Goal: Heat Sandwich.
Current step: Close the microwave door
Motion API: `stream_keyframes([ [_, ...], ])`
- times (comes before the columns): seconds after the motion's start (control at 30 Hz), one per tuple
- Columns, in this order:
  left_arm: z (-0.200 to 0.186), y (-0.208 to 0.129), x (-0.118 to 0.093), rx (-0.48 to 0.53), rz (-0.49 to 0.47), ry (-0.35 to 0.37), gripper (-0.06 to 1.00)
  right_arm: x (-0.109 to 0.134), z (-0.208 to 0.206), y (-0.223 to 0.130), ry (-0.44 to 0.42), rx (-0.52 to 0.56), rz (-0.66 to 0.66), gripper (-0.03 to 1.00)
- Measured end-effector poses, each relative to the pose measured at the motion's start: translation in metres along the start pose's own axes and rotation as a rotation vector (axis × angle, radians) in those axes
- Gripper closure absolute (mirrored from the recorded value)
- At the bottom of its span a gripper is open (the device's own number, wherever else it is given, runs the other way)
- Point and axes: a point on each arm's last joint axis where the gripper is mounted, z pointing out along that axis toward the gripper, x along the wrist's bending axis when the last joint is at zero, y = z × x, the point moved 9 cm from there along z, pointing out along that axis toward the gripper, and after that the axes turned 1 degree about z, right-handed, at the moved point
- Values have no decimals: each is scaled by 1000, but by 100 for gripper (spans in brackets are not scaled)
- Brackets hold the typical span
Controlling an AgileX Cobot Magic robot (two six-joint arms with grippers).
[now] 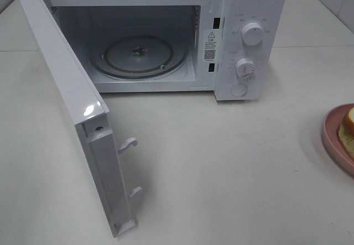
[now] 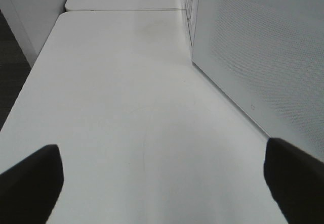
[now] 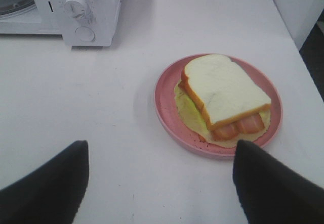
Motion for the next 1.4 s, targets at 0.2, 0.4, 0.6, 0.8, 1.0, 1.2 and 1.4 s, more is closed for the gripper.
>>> stream_keyframes([
  [0.2, 0, 0, 0, 0, 0, 0, -5, 0, -1, 0, -11, -6, 8, 20],
  [0.4, 0, 0, 0, 0, 0, 0, -5, 1, -1, -1, -4, -5, 1, 20],
  [0.6, 0, 0, 0, 0, 0, 0, -5, 1, -1, -1, -4, -5, -6, 20],
  [0.8, 0, 0, 0, 0, 0, 0, -5, 1, -1, -1, -4, -5, -6, 20],
  [1.0, 0, 0, 0, 0, 0, 0, -5, 1, -1, -1, -4, -5, -6, 20],
  [1.2, 0, 0, 0, 0, 0, 0, -5, 1, -1, -1, -4, -5, -6, 20],
  [1.4, 0, 0, 0, 0, 0, 0, -5, 1, -1, -1, -4, -5, -6, 20],
])
